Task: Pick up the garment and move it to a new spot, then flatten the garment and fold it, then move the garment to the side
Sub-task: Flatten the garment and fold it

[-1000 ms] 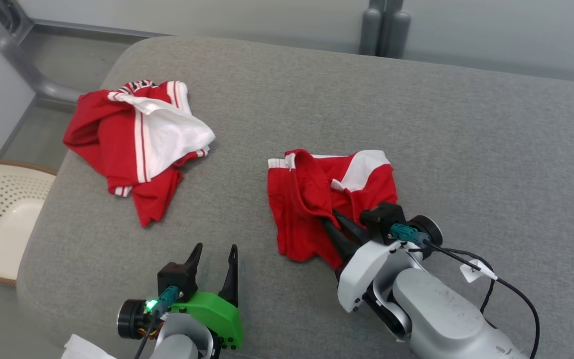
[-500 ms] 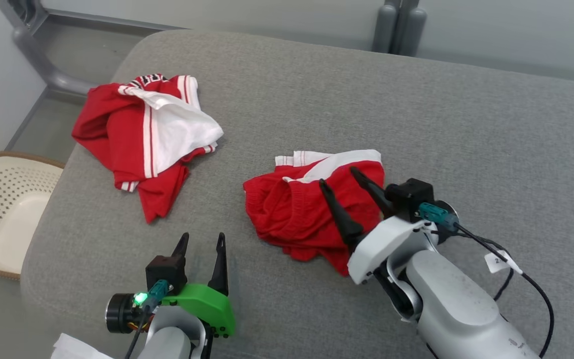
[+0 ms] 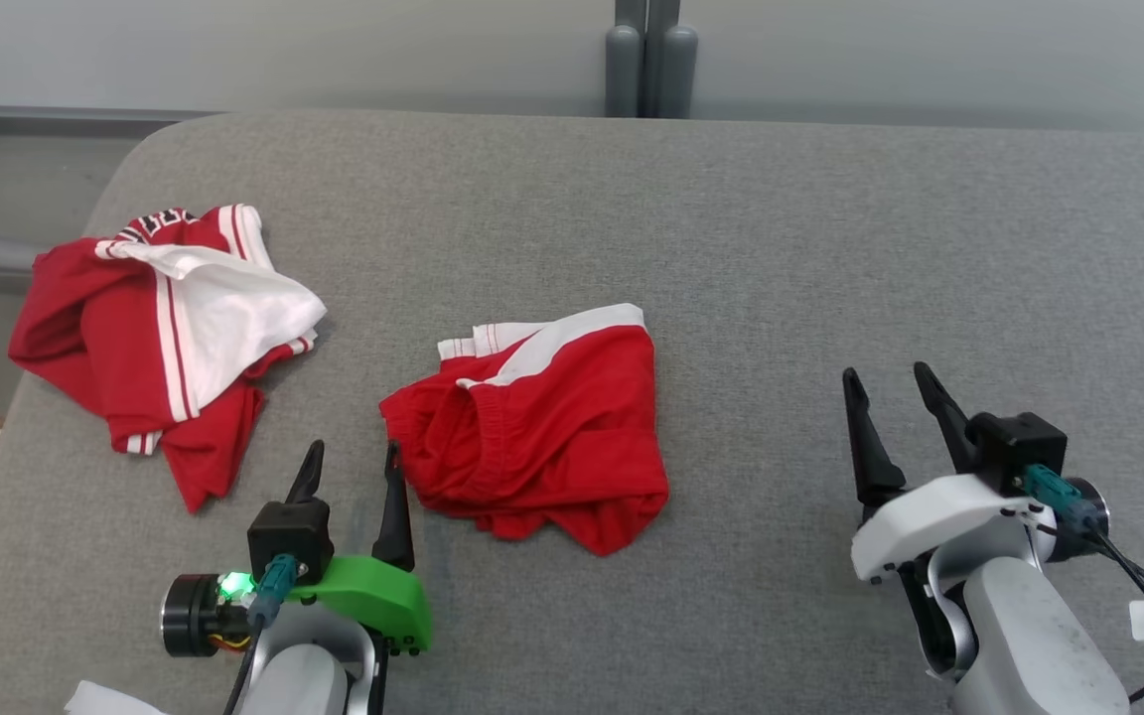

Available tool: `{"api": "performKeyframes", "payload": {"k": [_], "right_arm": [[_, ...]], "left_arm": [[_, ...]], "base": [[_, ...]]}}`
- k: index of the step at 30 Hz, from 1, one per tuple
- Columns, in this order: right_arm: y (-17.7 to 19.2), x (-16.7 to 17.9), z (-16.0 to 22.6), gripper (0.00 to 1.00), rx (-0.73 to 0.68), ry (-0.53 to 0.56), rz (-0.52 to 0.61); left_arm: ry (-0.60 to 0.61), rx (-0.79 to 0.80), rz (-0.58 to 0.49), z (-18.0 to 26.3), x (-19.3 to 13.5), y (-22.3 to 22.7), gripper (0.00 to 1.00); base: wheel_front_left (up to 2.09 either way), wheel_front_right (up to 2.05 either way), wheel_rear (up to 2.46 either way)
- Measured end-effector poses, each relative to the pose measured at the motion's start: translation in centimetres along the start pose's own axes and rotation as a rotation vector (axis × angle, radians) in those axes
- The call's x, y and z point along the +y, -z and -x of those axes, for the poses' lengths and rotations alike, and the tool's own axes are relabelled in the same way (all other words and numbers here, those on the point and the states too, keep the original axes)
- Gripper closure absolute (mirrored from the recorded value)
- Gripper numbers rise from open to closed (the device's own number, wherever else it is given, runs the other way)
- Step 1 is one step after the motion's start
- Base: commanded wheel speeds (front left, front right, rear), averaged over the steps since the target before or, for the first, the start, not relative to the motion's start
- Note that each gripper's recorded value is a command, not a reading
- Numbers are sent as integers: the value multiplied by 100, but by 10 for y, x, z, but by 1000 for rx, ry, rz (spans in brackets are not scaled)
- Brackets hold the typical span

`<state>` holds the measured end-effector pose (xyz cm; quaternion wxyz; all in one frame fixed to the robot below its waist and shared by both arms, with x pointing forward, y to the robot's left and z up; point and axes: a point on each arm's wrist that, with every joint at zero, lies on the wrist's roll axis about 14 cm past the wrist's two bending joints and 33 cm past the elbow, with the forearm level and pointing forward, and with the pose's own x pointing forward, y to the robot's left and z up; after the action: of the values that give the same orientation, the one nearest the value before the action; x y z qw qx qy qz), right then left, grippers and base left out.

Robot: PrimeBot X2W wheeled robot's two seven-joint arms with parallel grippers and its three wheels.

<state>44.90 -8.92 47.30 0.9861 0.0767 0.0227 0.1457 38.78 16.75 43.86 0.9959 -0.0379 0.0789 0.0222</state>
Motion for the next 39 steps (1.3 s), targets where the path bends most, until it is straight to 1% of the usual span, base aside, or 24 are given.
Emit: {"api": "performKeyframes", "payload": {"k": [5,15,30,32,34,37,39], "right_arm": [[2,-27,25,0,2,93,-21],[15,-37,67,0,38,153,-50],[17,-32,68,0,41,140,-61],[17,-25,64,0,42,117,-61],[12,-11,55,0,30,68,-66],[3,29,36,0,8,-60,-73],[0,60,25,0,8,-161,-57]], "left_arm": [[6,-14,-24,4,-3,-2,0],[8,-1,-30,31,-3,8,0],[23,-1,-18,32,-7,9,0],[23,4,-15,31,-7,10,0],[24,8,-12,30,-7,11,0],[23,12,-9,28,-7,11,0],[17,20,-3,29,-5,14,0]], "base": [[0,0,0],[0,0,0],[0,0,0],[0,0,0],[0,0,0],[0,0,0],[0,0,0]]}}
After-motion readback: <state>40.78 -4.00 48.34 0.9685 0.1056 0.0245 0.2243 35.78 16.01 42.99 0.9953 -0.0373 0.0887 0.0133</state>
